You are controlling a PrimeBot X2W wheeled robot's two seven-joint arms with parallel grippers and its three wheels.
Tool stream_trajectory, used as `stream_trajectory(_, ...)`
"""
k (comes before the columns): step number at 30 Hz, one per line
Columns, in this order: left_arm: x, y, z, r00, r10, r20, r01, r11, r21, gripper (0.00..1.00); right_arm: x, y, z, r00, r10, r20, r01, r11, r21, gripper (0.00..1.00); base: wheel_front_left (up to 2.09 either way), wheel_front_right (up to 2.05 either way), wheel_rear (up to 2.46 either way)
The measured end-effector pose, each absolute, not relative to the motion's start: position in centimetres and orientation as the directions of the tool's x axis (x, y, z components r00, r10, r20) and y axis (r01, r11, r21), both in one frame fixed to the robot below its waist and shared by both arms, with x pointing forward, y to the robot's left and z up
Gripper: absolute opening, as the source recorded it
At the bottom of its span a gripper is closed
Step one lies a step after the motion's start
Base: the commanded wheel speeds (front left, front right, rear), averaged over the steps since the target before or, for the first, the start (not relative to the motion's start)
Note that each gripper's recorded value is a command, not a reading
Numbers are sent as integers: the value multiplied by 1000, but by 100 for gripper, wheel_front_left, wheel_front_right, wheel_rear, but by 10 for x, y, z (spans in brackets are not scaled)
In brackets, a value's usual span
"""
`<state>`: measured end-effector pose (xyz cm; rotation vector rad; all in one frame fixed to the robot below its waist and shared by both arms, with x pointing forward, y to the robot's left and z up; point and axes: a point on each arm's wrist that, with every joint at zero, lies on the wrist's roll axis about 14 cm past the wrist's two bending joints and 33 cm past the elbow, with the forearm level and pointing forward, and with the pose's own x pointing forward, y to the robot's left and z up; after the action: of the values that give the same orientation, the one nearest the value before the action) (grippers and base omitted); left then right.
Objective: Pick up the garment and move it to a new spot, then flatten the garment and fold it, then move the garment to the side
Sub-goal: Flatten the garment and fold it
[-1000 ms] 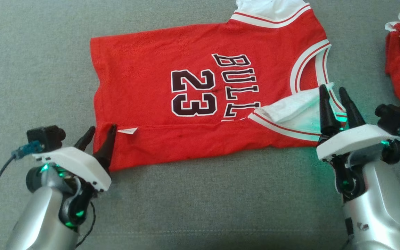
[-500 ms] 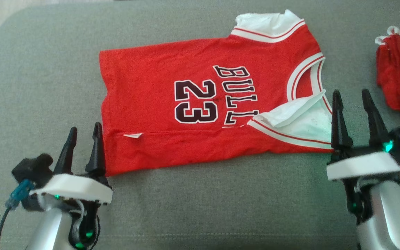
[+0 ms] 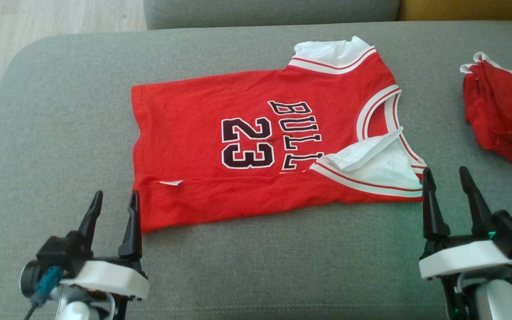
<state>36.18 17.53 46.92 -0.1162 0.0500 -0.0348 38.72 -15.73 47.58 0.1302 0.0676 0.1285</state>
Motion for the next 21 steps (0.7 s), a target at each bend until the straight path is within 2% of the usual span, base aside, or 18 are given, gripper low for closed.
stream_trajectory(15, 359, 170, 463, 996, -69, -63, 63, 994, -93, 100, 384, -161, 478, 992, 115, -59, -106, 984, 143, 100, 0, 0, 0)
stream_trajectory(21, 355, 170, 441, 988, -80, -133, 65, 992, -110, 100, 381, -168, 452, 983, 96, -158, -73, 986, 148, 100, 0, 0, 0)
